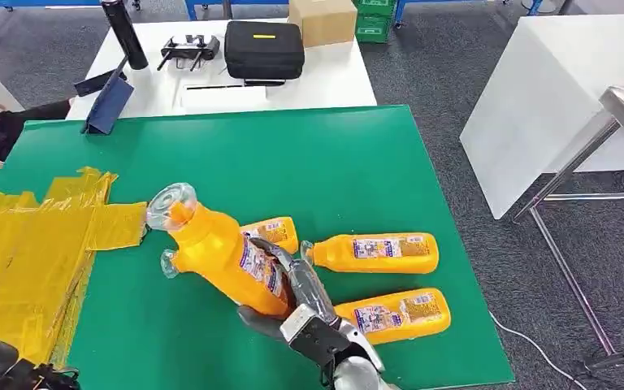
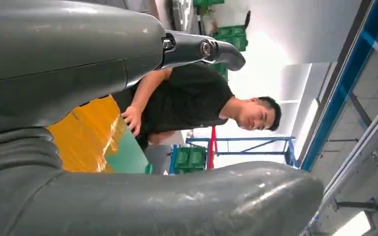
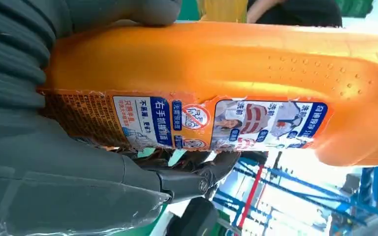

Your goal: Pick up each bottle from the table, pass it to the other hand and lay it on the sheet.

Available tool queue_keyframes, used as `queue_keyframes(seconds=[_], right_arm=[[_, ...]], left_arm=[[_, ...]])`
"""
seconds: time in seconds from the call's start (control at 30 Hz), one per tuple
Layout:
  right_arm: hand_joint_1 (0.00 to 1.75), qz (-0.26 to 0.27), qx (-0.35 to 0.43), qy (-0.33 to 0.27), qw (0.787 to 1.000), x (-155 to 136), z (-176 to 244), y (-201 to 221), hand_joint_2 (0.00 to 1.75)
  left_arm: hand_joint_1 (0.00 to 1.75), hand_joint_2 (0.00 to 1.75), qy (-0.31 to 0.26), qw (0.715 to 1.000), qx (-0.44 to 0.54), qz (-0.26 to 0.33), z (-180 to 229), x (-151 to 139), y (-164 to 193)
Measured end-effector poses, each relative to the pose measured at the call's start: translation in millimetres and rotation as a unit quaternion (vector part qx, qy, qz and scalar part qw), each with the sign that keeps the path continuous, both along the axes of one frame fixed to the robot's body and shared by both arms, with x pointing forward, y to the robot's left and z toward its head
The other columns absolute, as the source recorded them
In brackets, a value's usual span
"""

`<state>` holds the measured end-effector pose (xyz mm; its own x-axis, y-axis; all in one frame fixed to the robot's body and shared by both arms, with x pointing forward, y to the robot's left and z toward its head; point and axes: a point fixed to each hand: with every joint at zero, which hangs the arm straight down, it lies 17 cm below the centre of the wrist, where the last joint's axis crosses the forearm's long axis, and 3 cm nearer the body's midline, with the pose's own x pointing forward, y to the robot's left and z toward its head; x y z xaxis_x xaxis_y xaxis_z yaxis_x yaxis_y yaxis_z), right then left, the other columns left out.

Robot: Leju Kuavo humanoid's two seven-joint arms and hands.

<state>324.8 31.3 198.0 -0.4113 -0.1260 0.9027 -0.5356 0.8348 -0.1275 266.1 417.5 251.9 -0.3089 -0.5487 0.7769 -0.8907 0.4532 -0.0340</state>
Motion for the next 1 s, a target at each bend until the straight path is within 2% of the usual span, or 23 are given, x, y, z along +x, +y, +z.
queue_keyframes(seconds=[0.07,0.13,0.2,0.23,0.27,0.3,0.37,0.5,0.53,0.63,0.83,1.0], right_arm=[[1.75,-0.005,0.003,0.001,1.000,1,0,-4,1.75],[1.75,-0.015,0.004,0.000,1.000,2,0,-8,1.75],[1.75,-0.020,0.002,-0.001,1.000,3,0,-11,1.75],[1.75,-0.020,0.000,0.000,1.000,3,-2,-12,1.75],[1.75,-0.020,-0.002,0.000,1.000,3,-3,-12,1.75],[1.75,-0.020,-0.003,0.002,1.000,3,-4,-13,1.75],[1.75,-0.021,-0.004,0.003,1.000,3,-5,-14,1.75],[1.75,-0.022,-0.004,0.004,1.000,3,-6,-14,1.75],[1.75,-0.022,-0.004,0.004,1.000,3,-6,-15,1.75],[1.75,-0.017,-0.006,0.005,1.000,2,-6,-13,1.75],[1.75,0.009,-0.020,0.000,1.000,-5,-9,-4,1.75],[1.75,0.020,-0.031,-0.002,0.999,-8,-10,2,1.75]], left_arm=[[0.00,0.00,-0.014,0.999,-0.031,-0.026,-5,5,-2],[0.00,0.00,-0.044,0.976,-0.128,-0.170,-26,38,-27],[0.00,0.00,-0.069,0.918,-0.173,-0.350,-28,68,-81],[0.00,0.00,-0.080,0.887,-0.175,-0.419,-23,73,-107],[0.00,0.00,-0.088,0.865,-0.176,-0.462,-19,74,-126],[0.00,0.00,-0.091,0.847,-0.177,-0.493,-17,75,-141],[0.00,0.00,-0.089,0.834,-0.182,-0.513,-18,76,-155],[0.00,0.00,-0.081,0.826,-0.181,-0.528,-21,75,-164],[0.00,1.75,-0.079,0.824,-0.181,-0.531,-22,75,-166],[0.00,1.75,-0.080,0.805,-0.179,-0.559,-20,73,-177],[0.00,1.75,-0.081,0.714,-0.168,-0.675,-10,55,-233],[0.00,1.75,-0.072,0.696,-0.164,-0.696,-13,50,-245]])
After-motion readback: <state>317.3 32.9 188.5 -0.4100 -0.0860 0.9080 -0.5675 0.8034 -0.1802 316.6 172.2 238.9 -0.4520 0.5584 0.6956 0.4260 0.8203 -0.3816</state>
